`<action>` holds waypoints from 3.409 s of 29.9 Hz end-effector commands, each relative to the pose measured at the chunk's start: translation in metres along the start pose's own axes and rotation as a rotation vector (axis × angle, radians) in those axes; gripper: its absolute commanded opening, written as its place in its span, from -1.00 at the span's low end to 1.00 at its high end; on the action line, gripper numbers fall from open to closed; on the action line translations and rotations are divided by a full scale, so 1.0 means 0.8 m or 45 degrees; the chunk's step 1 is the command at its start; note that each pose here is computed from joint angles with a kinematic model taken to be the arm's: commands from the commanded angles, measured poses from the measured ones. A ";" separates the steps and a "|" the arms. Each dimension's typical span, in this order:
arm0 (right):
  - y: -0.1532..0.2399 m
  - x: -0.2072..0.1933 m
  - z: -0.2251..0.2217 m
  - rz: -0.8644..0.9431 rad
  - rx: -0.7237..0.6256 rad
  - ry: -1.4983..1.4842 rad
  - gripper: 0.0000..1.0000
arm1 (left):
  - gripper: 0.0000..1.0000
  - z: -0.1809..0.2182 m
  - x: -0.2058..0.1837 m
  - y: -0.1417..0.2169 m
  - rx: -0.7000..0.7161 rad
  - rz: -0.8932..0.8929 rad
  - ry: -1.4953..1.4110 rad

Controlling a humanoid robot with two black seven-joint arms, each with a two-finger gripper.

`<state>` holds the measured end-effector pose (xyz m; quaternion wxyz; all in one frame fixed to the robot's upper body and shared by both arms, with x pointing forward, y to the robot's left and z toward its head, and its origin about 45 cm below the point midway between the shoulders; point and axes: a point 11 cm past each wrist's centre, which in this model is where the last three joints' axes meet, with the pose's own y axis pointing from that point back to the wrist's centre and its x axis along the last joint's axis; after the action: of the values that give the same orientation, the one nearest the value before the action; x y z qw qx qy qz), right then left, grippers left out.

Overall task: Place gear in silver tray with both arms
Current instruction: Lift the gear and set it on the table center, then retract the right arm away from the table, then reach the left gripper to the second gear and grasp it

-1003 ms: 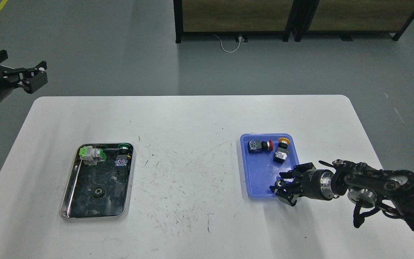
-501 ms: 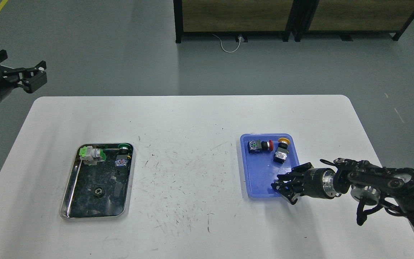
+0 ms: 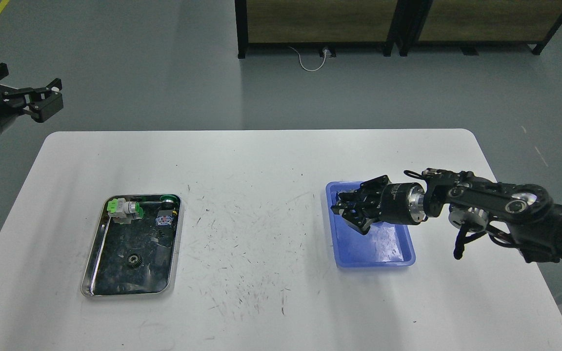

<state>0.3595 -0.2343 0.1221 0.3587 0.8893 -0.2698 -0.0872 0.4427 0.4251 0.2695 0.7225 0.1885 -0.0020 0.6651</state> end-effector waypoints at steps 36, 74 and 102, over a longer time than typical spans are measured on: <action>-0.136 -0.080 -0.128 -0.115 0.218 0.248 0.66 | 0.97 0.003 0.011 0.005 -0.009 -0.009 0.005; 0.274 0.276 -0.098 1.006 0.478 -0.149 0.75 | 0.97 -0.125 -0.399 0.066 0.011 -0.989 -0.224; 0.271 0.278 -0.099 1.030 0.471 -0.146 0.75 | 0.96 -0.226 -0.436 0.090 0.170 -0.915 -0.198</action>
<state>0.4833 -0.4380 0.3363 0.1835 0.7551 -0.6266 0.0598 0.2874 0.1379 0.0373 0.8966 0.2700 0.0528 0.3471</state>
